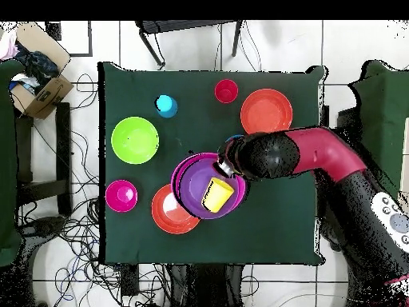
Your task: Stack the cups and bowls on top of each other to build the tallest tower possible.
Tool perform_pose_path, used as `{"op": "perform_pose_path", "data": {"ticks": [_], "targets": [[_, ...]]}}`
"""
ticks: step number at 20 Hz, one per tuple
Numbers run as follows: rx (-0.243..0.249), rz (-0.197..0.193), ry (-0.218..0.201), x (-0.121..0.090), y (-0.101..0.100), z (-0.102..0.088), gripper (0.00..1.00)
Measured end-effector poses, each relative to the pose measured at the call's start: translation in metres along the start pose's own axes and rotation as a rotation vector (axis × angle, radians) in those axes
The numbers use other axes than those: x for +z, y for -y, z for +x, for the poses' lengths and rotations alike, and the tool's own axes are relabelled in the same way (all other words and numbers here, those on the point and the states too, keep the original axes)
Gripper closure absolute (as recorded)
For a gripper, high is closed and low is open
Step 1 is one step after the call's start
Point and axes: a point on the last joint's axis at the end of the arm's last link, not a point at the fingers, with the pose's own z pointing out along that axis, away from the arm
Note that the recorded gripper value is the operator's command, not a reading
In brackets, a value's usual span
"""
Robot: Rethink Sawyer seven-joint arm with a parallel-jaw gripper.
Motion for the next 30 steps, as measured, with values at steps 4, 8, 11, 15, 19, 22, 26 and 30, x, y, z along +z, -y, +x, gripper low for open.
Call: {"op": "perform_pose_path", "data": {"ticks": [4,8,11,15,19,22,26,30], "targets": [[-0.042,-0.004,-0.011,0.011,-0.022,-0.011,1.00],[-0.076,0.005,-0.006,0.021,-0.039,-0.025,1.00],[-0.099,0.024,0.005,0.028,-0.050,-0.040,1.00],[-0.113,0.044,0.014,0.033,-0.058,-0.052,1.00],[-0.117,0.063,0.018,0.040,-0.068,-0.061,1.00],[-0.102,0.073,0.004,0.046,-0.076,-0.062,1.00],[-0.078,0.072,-0.028,0.053,-0.084,-0.055,1.00],[-0.052,0.071,-0.069,0.058,-0.091,-0.041,1.00]]}}
